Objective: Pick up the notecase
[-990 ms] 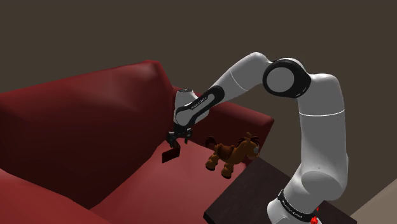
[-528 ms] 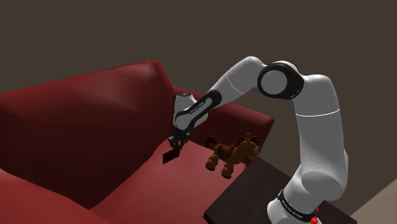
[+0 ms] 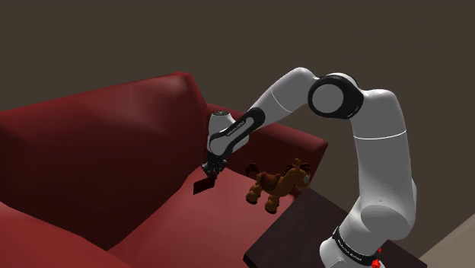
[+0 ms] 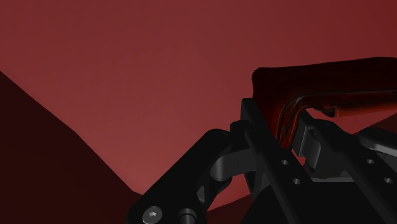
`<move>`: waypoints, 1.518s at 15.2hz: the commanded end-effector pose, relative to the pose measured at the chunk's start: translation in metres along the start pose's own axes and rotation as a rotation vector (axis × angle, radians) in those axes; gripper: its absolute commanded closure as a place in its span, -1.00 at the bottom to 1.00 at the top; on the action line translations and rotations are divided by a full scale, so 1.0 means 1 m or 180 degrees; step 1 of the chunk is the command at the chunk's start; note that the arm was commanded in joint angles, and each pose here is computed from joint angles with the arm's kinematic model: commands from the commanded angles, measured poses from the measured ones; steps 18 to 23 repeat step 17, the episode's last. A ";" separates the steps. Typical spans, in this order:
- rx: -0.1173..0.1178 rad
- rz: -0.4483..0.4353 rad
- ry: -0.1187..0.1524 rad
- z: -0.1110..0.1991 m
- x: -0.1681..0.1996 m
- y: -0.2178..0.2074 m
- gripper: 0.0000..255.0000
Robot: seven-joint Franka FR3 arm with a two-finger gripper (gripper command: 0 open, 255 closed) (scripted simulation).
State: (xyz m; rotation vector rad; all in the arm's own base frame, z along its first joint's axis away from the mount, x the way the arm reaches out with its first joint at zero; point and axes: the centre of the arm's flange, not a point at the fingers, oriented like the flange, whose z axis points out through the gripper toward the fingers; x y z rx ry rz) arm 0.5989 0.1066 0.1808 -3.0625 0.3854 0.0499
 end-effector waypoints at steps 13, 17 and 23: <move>-0.0004 0.0000 -0.0010 -0.067 -0.004 -0.003 1.00; -0.0004 0.0000 -0.0010 -0.079 -0.004 -0.004 1.00; -0.0004 0.0000 -0.0010 -0.079 -0.004 -0.004 1.00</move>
